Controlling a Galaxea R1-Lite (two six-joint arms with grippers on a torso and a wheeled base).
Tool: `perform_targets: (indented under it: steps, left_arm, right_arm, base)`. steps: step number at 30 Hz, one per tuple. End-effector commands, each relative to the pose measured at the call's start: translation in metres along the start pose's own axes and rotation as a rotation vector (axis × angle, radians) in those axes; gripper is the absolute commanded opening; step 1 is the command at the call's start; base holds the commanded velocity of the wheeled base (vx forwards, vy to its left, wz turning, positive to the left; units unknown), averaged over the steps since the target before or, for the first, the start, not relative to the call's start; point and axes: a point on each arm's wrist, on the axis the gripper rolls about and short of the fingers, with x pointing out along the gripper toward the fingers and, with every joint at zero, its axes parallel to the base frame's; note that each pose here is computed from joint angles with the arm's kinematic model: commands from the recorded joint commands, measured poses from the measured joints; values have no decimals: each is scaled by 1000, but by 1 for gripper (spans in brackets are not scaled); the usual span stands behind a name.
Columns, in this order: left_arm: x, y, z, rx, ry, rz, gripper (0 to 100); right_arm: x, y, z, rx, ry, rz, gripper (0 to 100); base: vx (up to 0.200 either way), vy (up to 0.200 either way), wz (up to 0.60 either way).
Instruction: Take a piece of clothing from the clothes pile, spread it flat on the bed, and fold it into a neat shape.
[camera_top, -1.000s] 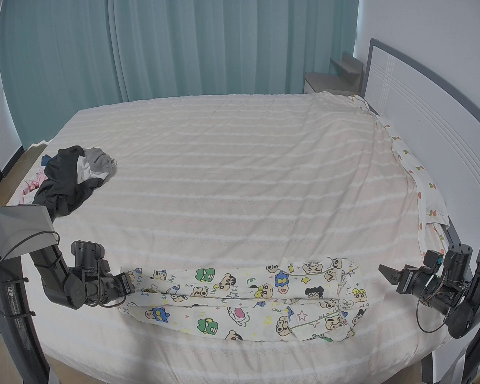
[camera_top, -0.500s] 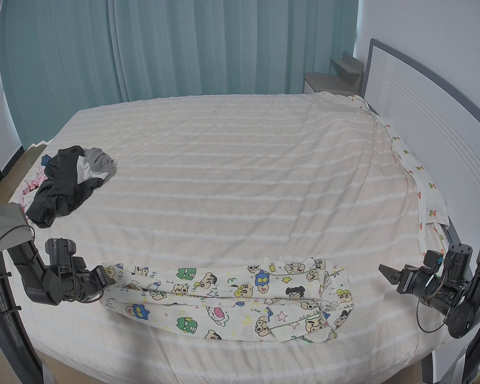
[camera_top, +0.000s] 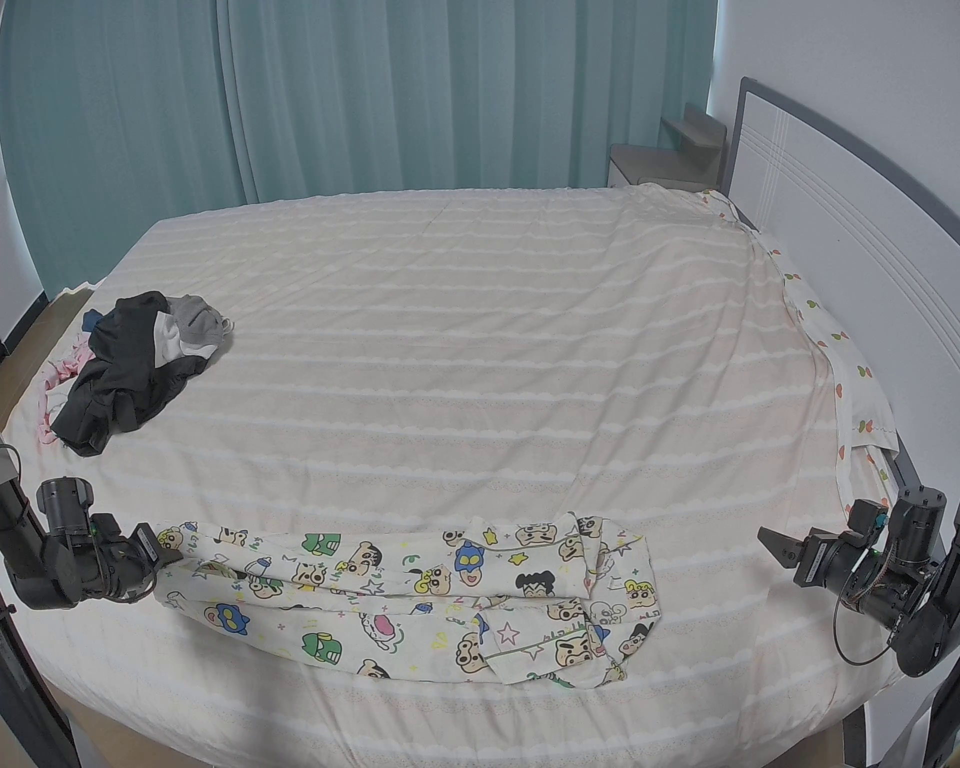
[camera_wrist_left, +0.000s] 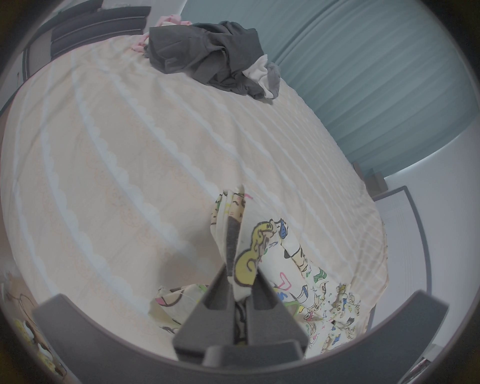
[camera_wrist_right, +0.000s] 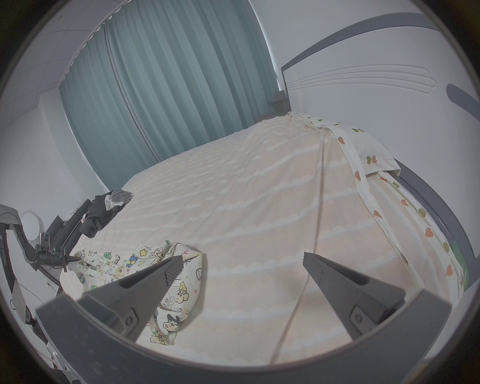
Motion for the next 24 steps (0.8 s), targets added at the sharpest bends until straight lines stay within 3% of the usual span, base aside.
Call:
perform_targets:
  steps: [1, 5, 19, 24]
  left_arm:
    - [-12, 19, 8, -75, -25, -4, 0]
    - [-20, 30, 17, -162, -56, -17, 0]
    - [-53, 71, 39, -322, -168, -35, 0]
    - [-61, 78, 42, -339, -190, -41, 0]
  right_arm:
    - [-4, 0, -2, 5, 10, -2, 100]
    - [-4, 0, -2, 4, 7, -1, 100]
    - [-5, -1, -1, 6, 4, -5, 100]
    - [-6, -1, 1, 6, -9, -6, 100]
  base:
    - [0, 0, 0]
    - [0, 0, 0]
    - [0, 0, 0]
    - [0, 0, 0]
